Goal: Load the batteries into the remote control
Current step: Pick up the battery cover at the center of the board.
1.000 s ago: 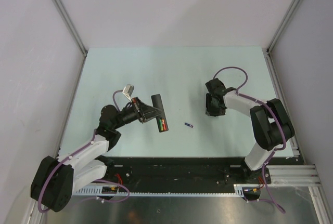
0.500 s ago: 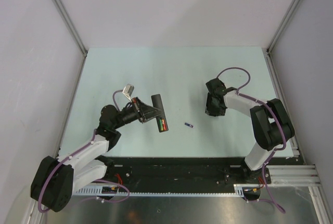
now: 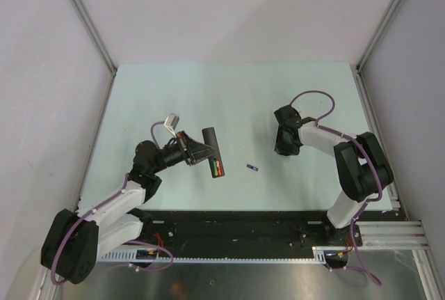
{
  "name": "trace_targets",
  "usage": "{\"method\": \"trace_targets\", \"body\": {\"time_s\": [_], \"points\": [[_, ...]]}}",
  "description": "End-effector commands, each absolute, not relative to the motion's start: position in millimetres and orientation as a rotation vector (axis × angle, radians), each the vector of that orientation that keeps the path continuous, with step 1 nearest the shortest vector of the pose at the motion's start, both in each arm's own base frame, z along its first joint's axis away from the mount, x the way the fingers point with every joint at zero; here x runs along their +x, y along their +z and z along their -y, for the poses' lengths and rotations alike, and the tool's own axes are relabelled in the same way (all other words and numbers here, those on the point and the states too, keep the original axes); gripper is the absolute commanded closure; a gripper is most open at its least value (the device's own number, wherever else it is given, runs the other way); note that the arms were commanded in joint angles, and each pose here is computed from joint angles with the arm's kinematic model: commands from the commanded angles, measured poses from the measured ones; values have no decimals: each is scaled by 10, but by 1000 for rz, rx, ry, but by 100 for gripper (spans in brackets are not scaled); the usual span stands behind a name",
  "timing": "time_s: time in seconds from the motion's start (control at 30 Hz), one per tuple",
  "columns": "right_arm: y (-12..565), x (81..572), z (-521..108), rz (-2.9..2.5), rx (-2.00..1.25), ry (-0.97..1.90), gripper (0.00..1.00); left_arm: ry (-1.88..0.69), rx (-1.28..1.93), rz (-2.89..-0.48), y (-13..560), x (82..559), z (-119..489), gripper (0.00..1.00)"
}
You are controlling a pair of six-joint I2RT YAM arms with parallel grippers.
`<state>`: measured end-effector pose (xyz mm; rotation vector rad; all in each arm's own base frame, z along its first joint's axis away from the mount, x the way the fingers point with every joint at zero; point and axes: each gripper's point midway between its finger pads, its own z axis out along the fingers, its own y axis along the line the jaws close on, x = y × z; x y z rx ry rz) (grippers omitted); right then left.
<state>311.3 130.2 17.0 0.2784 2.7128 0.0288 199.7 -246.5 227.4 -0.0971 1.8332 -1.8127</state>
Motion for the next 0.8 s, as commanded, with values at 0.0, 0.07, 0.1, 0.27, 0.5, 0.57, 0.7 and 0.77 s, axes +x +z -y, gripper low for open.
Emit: {"method": "trace_targets", "body": {"time_s": [0.0, 0.07, 0.1, 0.27, 0.5, 0.57, 0.7, 0.77], "points": [[74, 2943, -1295, -2759, 271, 12, 80, -1799, -38, -1777, 2375, 1990, 2435, 100], [132, 2930, -1271, -2751, 260, 1, 92, -1797, -42, -1779, 2373, 2001, 2438, 100], [174, 2925, -1269, -2745, 250, 3, 95, -1795, -42, -1778, 2379, 2009, 2439, 100], [552, 2865, -1302, -2670, 160, 30, 100, -1787, -48, -1775, 2388, 2046, 2444, 100], [1182, 2620, -1670, -2526, -104, 212, 100, -1760, -77, -1782, 2364, 2154, 2456, 100], [1470, 2503, -1843, -2440, -224, 303, 100, -1749, -90, -1789, 2344, 2202, 2465, 100], [1912, 2099, -2224, -2310, -458, 488, 100, -1733, -101, -1791, 2354, 2288, 2483, 100], [2045, 1966, -2294, -2284, -508, 540, 100, -1728, -109, -1787, 2376, 2333, 2495, 100]]}}
